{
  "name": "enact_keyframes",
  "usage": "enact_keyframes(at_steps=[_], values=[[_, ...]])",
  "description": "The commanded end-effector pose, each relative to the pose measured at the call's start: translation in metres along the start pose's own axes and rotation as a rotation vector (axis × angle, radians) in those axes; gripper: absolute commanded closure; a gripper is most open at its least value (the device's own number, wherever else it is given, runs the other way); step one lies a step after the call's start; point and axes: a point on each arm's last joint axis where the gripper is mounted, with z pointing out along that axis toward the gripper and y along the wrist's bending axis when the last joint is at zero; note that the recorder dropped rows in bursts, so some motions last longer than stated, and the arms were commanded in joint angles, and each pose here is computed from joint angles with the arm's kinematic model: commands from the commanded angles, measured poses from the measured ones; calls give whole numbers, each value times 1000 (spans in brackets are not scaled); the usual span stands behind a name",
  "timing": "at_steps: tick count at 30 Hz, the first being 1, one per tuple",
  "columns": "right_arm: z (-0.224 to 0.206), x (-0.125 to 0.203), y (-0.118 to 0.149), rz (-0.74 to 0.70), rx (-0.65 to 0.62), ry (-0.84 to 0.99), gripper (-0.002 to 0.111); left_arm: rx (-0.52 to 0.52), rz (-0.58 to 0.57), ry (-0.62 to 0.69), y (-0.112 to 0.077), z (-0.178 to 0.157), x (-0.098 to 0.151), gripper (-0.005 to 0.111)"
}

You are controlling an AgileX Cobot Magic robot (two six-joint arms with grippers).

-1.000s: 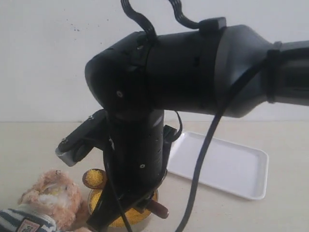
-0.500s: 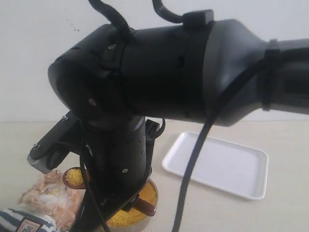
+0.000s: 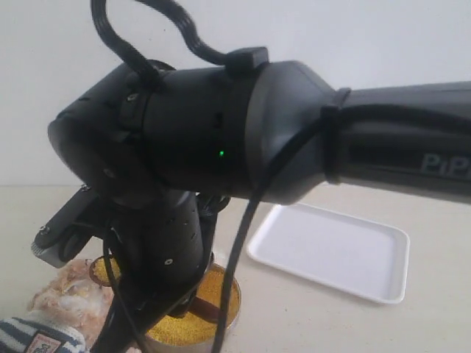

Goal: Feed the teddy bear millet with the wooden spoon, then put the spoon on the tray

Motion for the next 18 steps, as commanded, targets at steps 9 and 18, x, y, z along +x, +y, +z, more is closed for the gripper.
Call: enact_keyframes(at_steps=[9,18], values=[[3,-18,7,-28,14,-32,100,18,-6,-16,-2,-1,0,103],[16,-22,20,-73,32,-6,100,18,-6,-16,-2,-1,0,103]])
